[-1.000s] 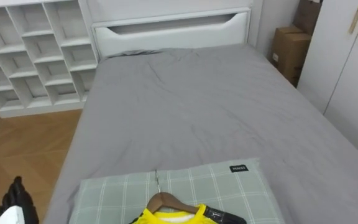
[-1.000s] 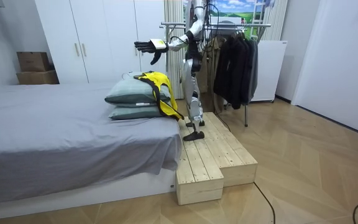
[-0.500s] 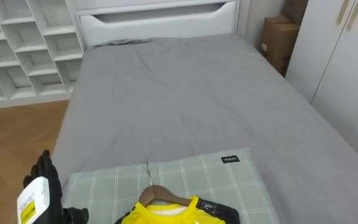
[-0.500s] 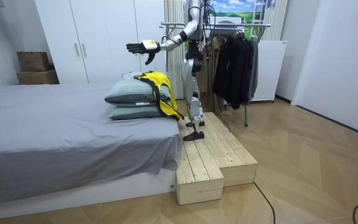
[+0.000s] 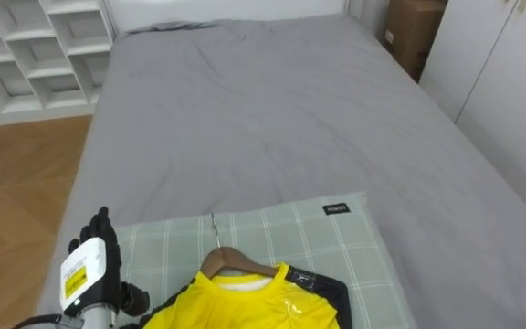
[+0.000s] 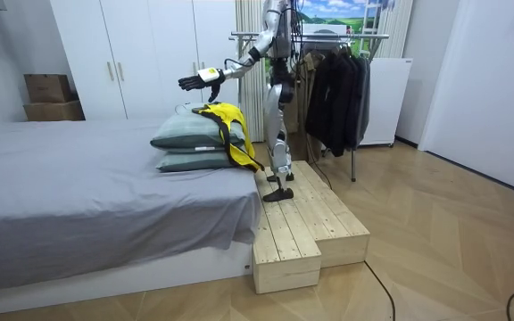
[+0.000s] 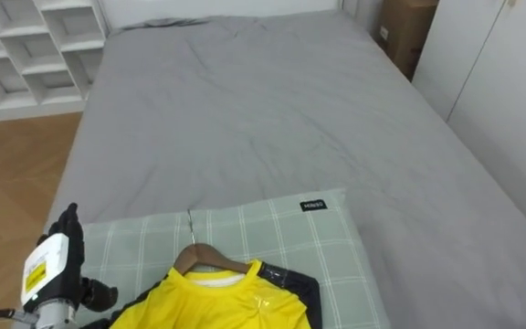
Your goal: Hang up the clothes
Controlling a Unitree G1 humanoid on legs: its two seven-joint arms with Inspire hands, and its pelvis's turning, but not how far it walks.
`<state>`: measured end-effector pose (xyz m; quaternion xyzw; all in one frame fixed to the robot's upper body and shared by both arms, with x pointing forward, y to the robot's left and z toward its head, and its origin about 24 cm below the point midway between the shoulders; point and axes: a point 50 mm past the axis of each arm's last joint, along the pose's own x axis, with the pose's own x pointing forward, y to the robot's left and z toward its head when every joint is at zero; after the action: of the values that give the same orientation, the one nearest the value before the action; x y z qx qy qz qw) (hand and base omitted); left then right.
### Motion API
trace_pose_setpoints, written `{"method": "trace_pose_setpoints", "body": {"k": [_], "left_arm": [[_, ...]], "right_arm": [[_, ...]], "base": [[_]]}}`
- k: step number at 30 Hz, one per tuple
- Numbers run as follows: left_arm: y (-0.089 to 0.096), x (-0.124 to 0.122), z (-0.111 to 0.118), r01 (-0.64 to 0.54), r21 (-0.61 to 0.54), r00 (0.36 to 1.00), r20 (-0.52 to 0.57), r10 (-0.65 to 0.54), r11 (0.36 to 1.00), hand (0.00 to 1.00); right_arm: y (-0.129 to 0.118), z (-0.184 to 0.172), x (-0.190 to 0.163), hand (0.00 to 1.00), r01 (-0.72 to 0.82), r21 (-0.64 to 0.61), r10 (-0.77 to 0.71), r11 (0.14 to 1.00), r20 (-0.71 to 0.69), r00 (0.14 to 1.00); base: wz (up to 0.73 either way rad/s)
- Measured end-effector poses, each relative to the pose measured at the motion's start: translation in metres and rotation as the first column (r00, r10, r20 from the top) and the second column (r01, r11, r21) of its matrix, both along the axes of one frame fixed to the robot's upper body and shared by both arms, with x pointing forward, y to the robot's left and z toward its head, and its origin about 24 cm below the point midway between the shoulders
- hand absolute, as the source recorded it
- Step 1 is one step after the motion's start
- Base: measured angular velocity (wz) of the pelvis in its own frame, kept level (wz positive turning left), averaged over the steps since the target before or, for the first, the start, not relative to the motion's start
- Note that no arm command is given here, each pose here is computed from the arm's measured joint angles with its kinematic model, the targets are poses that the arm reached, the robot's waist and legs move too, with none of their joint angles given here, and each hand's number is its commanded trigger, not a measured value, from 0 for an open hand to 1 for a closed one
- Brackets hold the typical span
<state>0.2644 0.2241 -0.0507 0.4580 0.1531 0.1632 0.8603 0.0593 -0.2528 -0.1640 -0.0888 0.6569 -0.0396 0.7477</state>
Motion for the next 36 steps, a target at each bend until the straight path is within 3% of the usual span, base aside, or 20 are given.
{"method": "trace_pose_setpoints", "body": {"k": [20, 36], "left_arm": [[0.001, 0.048, 0.034, 0.04, 0.081, 0.999, 0.032, -0.043, 0.996, 0.0], [-0.005, 0.05, 0.032, 0.093, 0.113, 0.996, 0.009, -0.094, 0.989, 0.0]], "right_arm": [[0.008, 0.006, 0.045, 0.0, -0.005, -0.005, 0.006, 1.0, 0.121, 0.993], [0.015, 0.012, 0.072, 0.0, -0.019, 0.018, 0.015, 1.0, 0.201, 0.98]], "base": [[-0.01], [0.0]]}}
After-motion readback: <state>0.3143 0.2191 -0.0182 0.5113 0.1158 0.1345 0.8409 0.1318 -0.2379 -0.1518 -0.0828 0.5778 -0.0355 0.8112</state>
